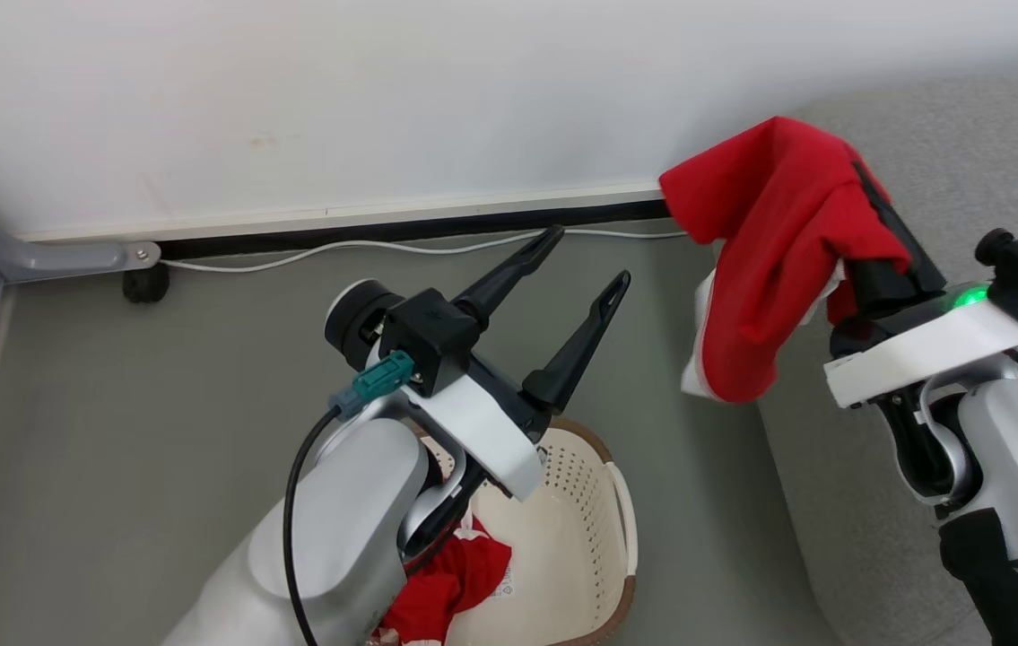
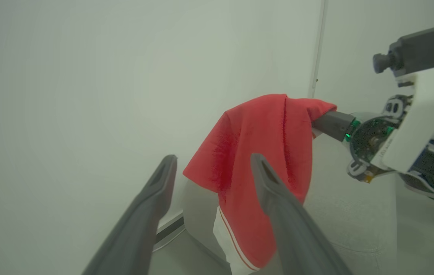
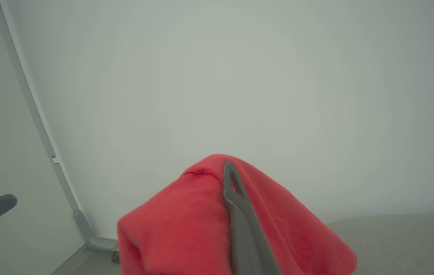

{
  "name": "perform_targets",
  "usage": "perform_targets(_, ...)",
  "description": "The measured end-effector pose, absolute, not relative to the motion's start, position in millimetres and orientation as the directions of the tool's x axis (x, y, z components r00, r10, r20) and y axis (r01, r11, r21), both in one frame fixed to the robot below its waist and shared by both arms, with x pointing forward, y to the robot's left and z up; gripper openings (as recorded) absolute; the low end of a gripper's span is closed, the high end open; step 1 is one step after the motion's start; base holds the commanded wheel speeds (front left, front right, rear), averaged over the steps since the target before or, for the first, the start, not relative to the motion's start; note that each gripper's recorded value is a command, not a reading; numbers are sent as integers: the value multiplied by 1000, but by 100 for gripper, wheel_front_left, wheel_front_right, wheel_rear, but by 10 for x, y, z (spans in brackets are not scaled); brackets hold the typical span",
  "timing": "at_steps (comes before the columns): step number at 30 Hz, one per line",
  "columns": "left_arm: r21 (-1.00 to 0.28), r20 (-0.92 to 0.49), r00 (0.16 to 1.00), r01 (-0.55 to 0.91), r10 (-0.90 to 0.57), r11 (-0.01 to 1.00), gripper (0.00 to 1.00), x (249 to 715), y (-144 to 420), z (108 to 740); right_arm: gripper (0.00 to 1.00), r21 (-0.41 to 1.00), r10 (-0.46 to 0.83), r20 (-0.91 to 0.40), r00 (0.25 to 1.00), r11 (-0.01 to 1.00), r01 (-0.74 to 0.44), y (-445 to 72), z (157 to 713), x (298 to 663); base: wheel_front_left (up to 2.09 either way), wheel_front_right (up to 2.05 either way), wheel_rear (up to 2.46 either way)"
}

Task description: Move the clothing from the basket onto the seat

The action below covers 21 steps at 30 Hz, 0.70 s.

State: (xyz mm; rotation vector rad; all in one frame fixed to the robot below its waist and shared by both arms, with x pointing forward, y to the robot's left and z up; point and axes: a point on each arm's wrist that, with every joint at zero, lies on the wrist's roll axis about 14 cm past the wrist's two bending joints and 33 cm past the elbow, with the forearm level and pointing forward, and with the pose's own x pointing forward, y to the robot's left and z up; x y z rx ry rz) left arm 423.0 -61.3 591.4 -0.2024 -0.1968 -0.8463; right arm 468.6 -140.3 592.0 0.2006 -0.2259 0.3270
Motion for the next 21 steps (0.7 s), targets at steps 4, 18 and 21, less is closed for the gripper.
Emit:
perform_targets(4,-117,221,613,788,-758,604,100,4119,-787,5775,0,163,203,277,939,953,-254,-1751,6009,4609,0,0,0)
perform_targets(18,-147,154,473,879,-867,454,100,3800,-1347,5484,0,171,-82,305,949,985,30,-2818,6101,4046,0,0,0)
perform_targets(21,-153,155,445,893,-882,424,100,3748,-1459,5475,0,173,-131,312,941,982,79,-2988,6126,3898,0,0,0)
